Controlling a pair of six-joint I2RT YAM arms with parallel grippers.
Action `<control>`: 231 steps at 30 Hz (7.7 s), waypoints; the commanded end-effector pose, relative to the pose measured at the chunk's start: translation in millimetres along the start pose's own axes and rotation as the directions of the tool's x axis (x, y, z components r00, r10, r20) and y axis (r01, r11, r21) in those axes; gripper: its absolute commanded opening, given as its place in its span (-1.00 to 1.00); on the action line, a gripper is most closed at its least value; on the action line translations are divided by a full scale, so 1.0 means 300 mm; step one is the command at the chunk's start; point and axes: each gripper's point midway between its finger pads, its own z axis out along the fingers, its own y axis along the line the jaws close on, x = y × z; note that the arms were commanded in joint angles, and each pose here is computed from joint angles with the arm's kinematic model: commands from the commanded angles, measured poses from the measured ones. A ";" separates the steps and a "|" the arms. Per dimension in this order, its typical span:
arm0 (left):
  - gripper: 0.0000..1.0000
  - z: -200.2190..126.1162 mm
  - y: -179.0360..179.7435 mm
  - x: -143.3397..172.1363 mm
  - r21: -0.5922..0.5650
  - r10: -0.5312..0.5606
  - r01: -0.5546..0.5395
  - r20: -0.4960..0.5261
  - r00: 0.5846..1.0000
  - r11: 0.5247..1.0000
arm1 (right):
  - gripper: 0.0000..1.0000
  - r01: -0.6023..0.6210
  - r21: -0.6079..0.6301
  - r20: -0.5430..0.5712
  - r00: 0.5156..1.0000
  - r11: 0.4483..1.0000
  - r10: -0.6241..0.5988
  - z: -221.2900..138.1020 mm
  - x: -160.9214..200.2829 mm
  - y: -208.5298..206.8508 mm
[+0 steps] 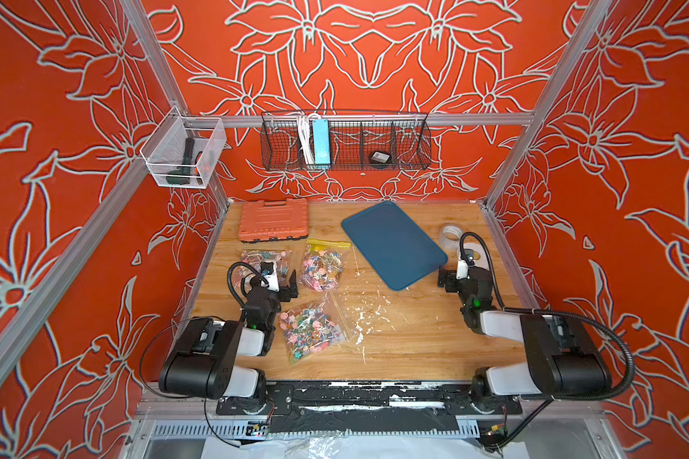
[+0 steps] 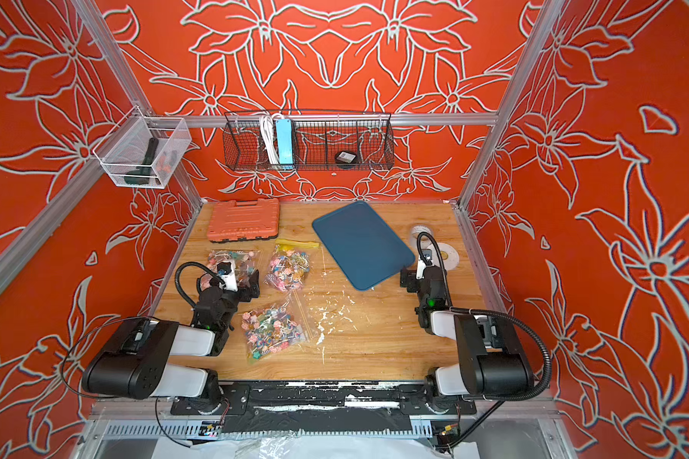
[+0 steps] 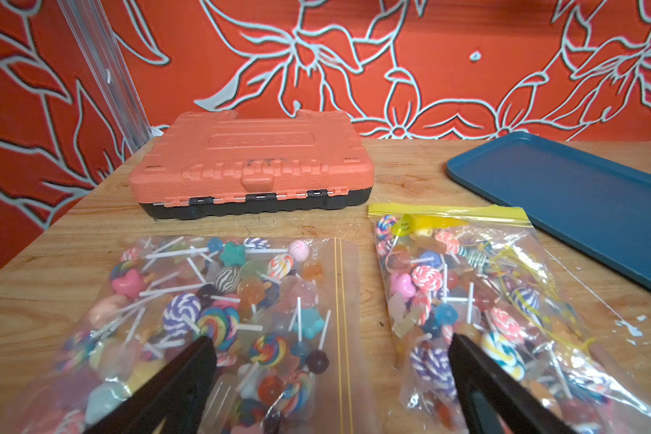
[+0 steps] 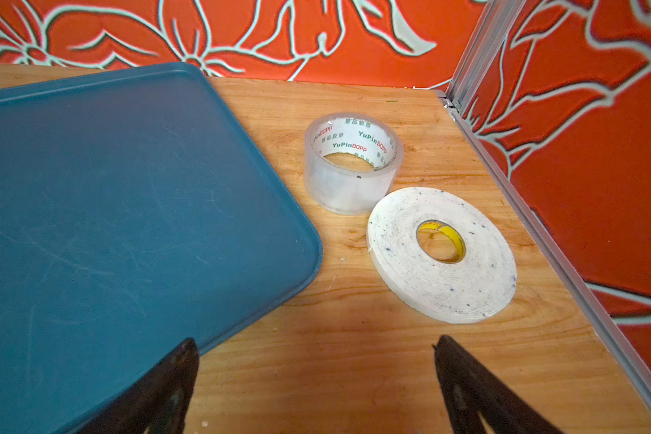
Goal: Pour candies out of the ziploc bag
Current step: Adjust the tray at the center of the board, then move the ziploc bag to the center of the board, then adjust the tray at the center of the board.
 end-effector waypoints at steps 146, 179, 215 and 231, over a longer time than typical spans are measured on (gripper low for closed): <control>0.28 0.035 -0.656 -0.058 0.298 0.050 0.173 -0.615 0.787 0.939 | -1.00 0.196 0.163 -0.806 0.592 0.967 0.016 0.374 0.064 0.048; 0.09 0.287 -0.432 0.315 -0.029 -0.024 0.005 -0.724 0.689 1.000 | -1.00 0.178 0.020 -0.825 0.559 0.984 -0.085 0.373 0.110 0.092; 0.54 0.618 -0.643 -0.025 0.178 -0.062 0.191 -0.553 0.831 0.965 | -0.11 0.046 0.074 -0.822 0.568 0.996 0.035 0.208 -0.024 0.107; 0.31 0.721 -0.732 0.138 0.281 0.050 0.157 -0.610 0.790 0.947 | -0.31 -0.096 0.203 -0.807 0.547 0.975 0.222 0.276 0.090 0.023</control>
